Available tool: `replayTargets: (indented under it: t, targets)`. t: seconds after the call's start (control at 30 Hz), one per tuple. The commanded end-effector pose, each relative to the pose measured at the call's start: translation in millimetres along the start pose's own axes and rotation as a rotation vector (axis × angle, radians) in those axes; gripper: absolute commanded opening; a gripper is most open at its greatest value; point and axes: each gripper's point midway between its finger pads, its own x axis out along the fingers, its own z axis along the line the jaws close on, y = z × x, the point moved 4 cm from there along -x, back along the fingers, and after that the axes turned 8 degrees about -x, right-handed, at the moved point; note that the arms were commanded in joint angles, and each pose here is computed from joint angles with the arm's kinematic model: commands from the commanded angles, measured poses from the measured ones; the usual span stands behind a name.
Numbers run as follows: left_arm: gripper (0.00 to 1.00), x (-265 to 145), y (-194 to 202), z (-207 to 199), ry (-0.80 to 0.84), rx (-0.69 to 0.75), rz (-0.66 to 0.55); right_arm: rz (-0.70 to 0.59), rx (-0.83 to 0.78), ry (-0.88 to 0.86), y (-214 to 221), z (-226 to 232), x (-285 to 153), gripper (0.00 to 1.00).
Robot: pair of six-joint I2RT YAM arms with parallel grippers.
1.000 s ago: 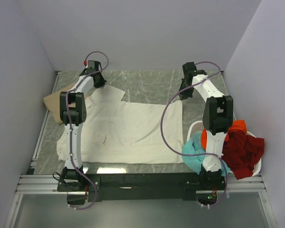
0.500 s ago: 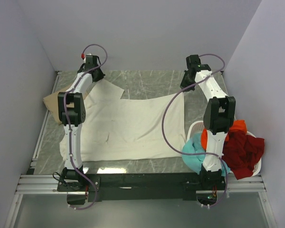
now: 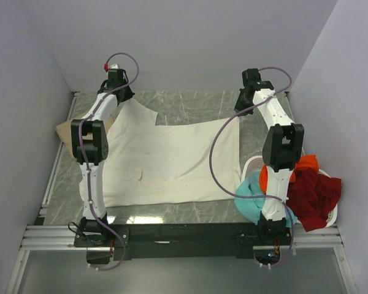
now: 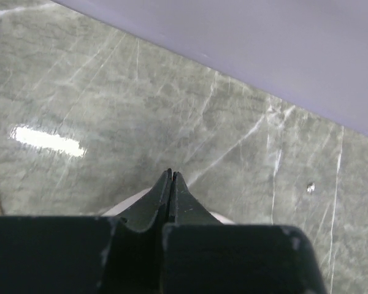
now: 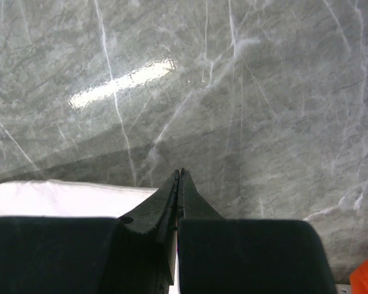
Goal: Fold and stack the t-shirts
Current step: Fold the tshirt
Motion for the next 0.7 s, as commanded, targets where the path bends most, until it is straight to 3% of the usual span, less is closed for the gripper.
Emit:
replayTargets:
  t: [0.0,0.27,0.47,0.67]
  targets:
    - [0.0,-58,-44,-29,0.124,0.047,-0.119,-0.082,-0.006,0.011,-16,-9,-21,0.0]
    - [0.0,-114,-23,-7,0.079,0.081,-0.076,-0.06,-0.017,0.006,17,-18,-34,0.0]
    - [0.0,-141,16,25,-0.01,0.091,0.041,-0.031,-0.03,-0.001,44,-24,-42,0.0]
    - [0.0,-176,41,48,-0.061,0.064,0.075,0.007,-0.039,0.014,74,-31,-46,0.0]
